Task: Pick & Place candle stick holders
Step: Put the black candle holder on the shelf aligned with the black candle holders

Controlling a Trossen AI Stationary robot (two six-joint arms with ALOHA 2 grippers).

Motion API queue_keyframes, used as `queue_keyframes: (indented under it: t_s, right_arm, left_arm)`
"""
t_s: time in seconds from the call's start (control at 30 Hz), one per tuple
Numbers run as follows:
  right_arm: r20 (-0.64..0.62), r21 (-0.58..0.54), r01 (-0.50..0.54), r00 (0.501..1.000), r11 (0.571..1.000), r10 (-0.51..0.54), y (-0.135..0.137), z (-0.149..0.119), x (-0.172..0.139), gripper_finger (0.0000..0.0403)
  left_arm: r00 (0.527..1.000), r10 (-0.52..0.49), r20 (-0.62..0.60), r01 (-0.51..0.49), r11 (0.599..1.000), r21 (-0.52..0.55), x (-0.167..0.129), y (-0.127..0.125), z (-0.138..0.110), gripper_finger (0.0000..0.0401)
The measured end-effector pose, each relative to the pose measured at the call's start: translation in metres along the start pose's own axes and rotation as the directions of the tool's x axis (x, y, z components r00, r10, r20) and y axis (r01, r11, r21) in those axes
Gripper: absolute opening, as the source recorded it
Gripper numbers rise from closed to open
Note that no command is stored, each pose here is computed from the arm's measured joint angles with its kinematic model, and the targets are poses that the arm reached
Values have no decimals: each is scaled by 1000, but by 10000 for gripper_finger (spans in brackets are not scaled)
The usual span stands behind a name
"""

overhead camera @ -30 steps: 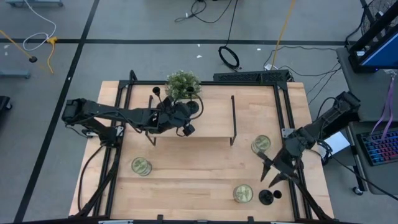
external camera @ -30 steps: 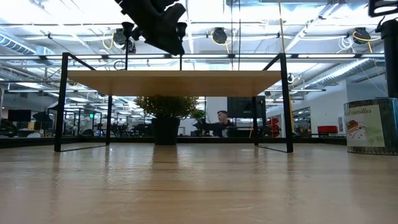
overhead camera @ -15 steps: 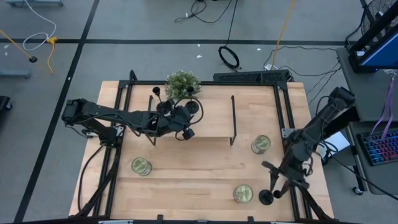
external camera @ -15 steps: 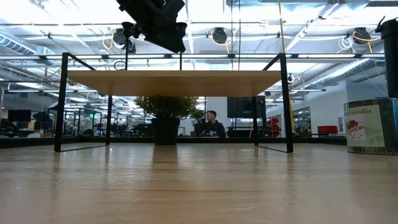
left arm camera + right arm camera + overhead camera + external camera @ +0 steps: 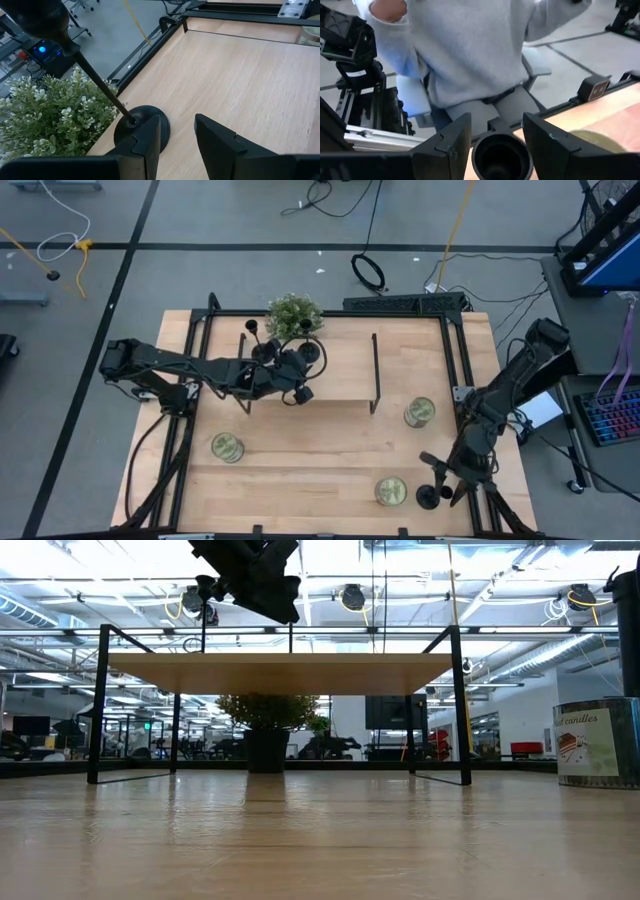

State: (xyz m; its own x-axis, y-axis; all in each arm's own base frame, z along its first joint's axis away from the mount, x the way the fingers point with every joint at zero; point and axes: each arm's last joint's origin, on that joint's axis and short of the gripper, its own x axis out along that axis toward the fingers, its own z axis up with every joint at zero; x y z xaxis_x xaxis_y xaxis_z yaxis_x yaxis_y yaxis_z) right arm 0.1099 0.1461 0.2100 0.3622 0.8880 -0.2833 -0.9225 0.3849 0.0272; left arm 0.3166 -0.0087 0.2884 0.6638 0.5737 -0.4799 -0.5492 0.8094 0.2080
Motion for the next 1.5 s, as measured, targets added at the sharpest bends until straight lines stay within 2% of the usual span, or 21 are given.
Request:
queue_keyframes:
  t_s: [0.3,0.43,0.63,0.77,1.0,1.13,1.27,1.37,1.5]
  right_arm:
    - [-93,50,-2,996,999,7,-3,-15,15,172]
    - [-156,50,-3,988,999,11,-3,-33,17,172]
    - [-173,49,-4,985,999,12,-1,-50,14,164]
    - [-147,44,12,989,999,-5,-3,-54,12,127]
    - [-142,39,36,989,999,-30,-8,-55,11,17]
    - [-138,-21,42,989,999,-44,-10,-54,10,21]
    - [-69,-117,78,994,990,-86,-17,-48,8,19]
    - [-41,-105,121,991,987,-126,-24,-45,4,9]
    - [23,-73,224,975,972,-223,-36,-37,-8,17]
  left_arm:
    - [1000,0,1,0,1000,4,0,0,0,129]
    - [1000,1,1,-1,1000,5,0,0,0,129]
    - [1000,1,1,-1,1000,5,0,0,0,129]
    - [1000,1,1,-1,1000,5,0,0,0,129]
    - [1000,1,1,-1,1000,5,0,0,0,129]
    - [1000,1,1,-1,1000,5,0,0,0,129]
    - [1000,1,1,-1,1000,5,0,0,0,129]
    - [1000,1,1,-1,1000,4,0,0,0,129]
    - [1000,0,10,0,1000,-4,0,0,1,129]
